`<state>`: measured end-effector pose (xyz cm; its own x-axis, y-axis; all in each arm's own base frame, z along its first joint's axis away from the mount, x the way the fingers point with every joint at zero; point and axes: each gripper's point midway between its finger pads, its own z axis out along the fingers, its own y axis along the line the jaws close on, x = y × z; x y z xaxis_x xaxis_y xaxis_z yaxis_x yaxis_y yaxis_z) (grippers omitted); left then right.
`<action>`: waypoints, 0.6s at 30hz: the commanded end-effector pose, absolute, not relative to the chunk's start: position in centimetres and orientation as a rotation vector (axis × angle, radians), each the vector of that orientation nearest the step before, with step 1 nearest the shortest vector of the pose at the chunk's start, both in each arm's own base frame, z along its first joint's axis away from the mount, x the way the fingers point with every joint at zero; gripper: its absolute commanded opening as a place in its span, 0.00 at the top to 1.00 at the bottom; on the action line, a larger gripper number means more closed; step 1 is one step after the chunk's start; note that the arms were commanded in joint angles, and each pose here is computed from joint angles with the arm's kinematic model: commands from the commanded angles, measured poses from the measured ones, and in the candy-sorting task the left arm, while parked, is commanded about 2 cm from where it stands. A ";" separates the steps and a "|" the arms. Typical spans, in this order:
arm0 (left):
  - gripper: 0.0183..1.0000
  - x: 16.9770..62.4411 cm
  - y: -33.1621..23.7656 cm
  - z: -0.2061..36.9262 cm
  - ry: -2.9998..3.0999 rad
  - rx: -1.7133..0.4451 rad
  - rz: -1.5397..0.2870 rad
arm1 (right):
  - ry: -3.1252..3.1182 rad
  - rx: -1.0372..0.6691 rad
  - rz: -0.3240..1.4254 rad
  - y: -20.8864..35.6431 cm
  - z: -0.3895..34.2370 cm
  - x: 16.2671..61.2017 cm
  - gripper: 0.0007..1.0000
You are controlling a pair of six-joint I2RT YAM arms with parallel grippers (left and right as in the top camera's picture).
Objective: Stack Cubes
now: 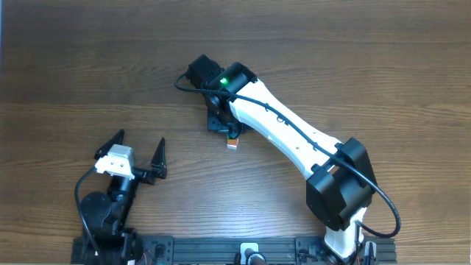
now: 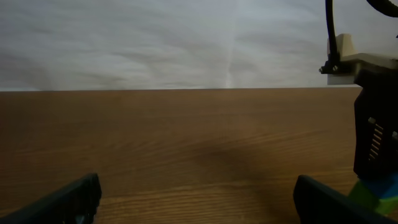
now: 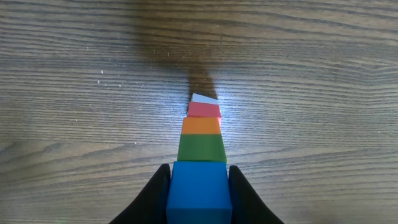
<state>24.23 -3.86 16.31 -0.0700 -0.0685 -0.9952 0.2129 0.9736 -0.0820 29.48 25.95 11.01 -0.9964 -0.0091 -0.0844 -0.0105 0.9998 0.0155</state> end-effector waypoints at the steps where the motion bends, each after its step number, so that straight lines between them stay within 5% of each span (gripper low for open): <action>1: 0.00 24.2 -3.9 16.2 1.624 0.124 -0.227 | 3.066 -0.016 -0.020 25.7 10.1 29.3 0.85; 6: 0.00 24.2 -3.9 16.2 1.624 0.124 -0.227 | 3.063 -0.016 -0.017 25.8 10.1 29.3 0.76; 18: 0.00 24.2 -3.9 16.2 1.624 0.124 -0.227 | 3.063 -0.016 -0.017 25.8 10.1 29.3 0.33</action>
<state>24.23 -3.86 16.31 -0.0700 -0.0685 -0.9952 0.2129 0.9736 -0.0820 29.40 25.80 10.75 -0.9967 -0.0026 -0.0815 -0.0034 0.9999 0.0095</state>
